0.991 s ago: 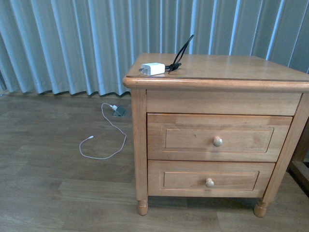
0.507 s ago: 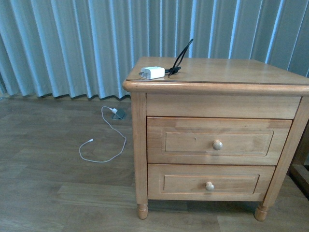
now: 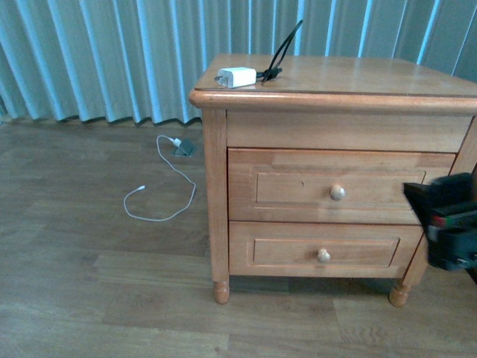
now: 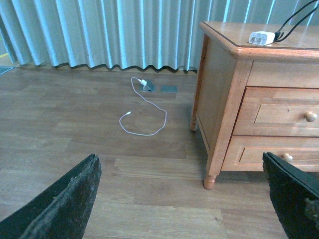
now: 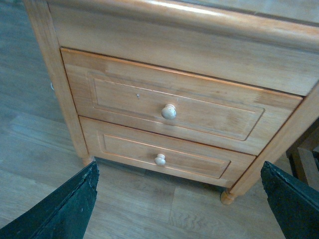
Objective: Put charger into drawer
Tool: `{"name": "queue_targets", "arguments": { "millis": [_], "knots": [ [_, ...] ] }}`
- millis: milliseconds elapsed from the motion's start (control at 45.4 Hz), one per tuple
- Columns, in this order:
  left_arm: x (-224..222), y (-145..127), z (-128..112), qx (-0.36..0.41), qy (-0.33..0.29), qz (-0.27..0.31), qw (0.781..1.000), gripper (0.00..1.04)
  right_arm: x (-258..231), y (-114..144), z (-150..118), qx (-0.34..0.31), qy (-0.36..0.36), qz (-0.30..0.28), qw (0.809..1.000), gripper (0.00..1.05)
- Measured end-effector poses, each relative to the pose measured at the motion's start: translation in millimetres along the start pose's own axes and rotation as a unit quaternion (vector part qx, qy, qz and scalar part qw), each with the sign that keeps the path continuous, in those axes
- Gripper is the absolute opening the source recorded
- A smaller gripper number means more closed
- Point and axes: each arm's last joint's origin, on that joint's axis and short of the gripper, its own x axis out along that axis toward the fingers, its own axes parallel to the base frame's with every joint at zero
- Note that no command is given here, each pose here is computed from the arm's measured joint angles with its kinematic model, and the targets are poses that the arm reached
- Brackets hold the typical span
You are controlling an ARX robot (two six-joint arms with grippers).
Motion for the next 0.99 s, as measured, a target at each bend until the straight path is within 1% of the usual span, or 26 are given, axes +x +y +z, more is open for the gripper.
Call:
{"name": "queue_targets", "arguments": {
  "millis": [110, 264, 463, 837, 991],
  "knots": [
    [0, 0, 0, 0.000, 0.000, 0.000, 1.000, 0.99, 61, 10, -18, -0.031, 0.024, 0.005, 0.999, 0.96],
    [0, 0, 0, 0.000, 0.000, 0.000, 1.000, 0.99, 107, 15, -31, -0.048, 0.029, 0.000, 0.998, 0.96],
    [0, 0, 0, 0.000, 0.000, 0.000, 1.000, 0.99, 162, 13, -47, -0.046, 0.025, -0.018, 0.998, 0.96],
    [0, 0, 0, 0.000, 0.000, 0.000, 1.000, 0.99, 210, 14, -64, -0.036, 0.025, -0.034, 0.998, 0.96],
    [0, 0, 0, 0.000, 0.000, 0.000, 1.000, 0.99, 219, 15, -62, -0.033, 0.022, -0.036, 0.999, 0.96]
  ]
}}
